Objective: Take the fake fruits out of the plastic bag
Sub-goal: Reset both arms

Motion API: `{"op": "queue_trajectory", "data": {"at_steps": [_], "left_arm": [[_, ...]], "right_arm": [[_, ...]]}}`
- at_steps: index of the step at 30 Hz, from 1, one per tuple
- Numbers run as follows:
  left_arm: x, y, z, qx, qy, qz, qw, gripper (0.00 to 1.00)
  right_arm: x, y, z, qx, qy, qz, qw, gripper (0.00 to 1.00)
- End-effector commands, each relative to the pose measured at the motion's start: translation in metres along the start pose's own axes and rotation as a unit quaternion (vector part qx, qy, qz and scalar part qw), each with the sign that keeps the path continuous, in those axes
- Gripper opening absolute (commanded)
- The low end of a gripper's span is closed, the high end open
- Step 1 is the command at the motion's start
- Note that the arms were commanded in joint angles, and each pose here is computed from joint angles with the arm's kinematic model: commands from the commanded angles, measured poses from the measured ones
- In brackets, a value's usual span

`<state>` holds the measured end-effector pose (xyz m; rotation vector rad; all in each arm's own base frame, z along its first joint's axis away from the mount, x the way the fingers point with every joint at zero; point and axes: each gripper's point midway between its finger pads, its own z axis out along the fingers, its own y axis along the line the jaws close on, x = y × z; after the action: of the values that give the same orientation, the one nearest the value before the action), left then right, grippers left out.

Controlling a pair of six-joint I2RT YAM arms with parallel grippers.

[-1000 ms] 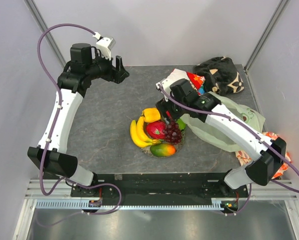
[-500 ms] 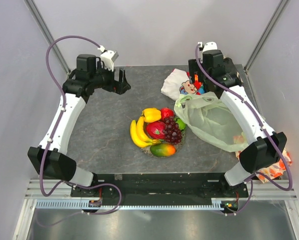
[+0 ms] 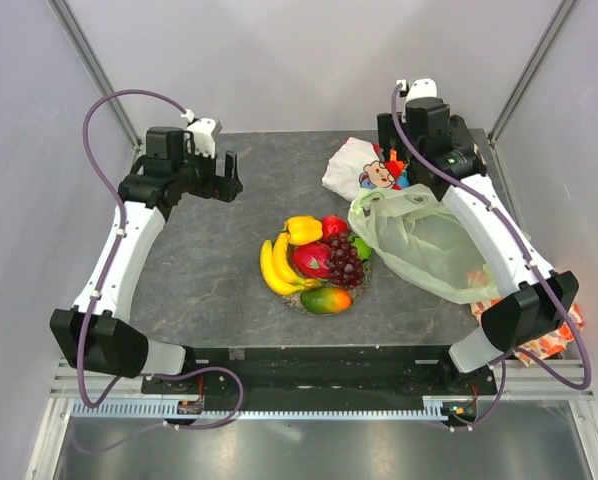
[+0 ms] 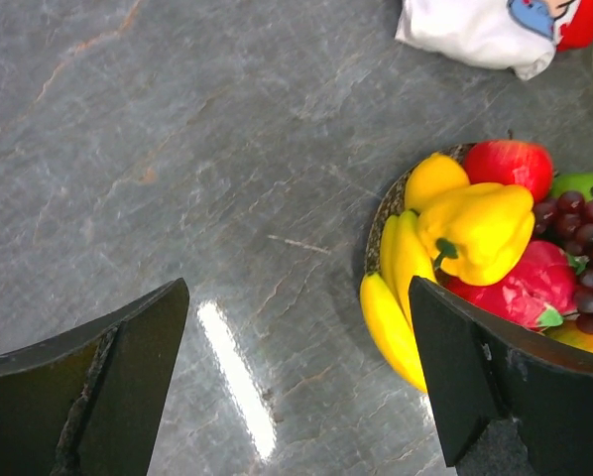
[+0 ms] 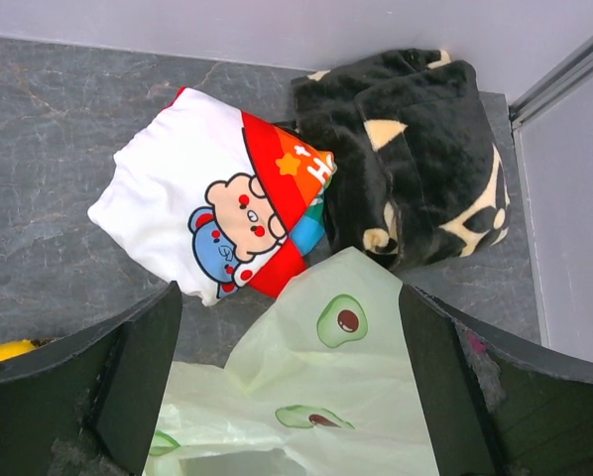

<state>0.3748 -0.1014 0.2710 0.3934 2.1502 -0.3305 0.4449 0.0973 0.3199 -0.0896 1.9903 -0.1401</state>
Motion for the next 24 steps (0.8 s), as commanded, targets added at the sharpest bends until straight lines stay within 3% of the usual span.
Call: {"op": "queue_trajectory", "data": {"at_steps": [1,8,24], "left_arm": [[-0.009,0.019,-0.012,-0.04,-0.031,-0.001,0.999,0.99],[-0.022,0.043,-0.017,-0.066,-0.052,-0.041,0.996,0.99],[-0.038,0.048,-0.015,-0.076,-0.07,-0.059,0.993,0.99]], "right_arm": [[-0.008,-0.01,-0.017,0.008,-0.018,0.007,1.0,0.98],[-0.006,-0.007,-0.013,0.004,-0.018,0.005,1.0,0.98],[0.003,-0.018,-0.011,0.031,-0.02,-0.027,0.999,0.98]]}}
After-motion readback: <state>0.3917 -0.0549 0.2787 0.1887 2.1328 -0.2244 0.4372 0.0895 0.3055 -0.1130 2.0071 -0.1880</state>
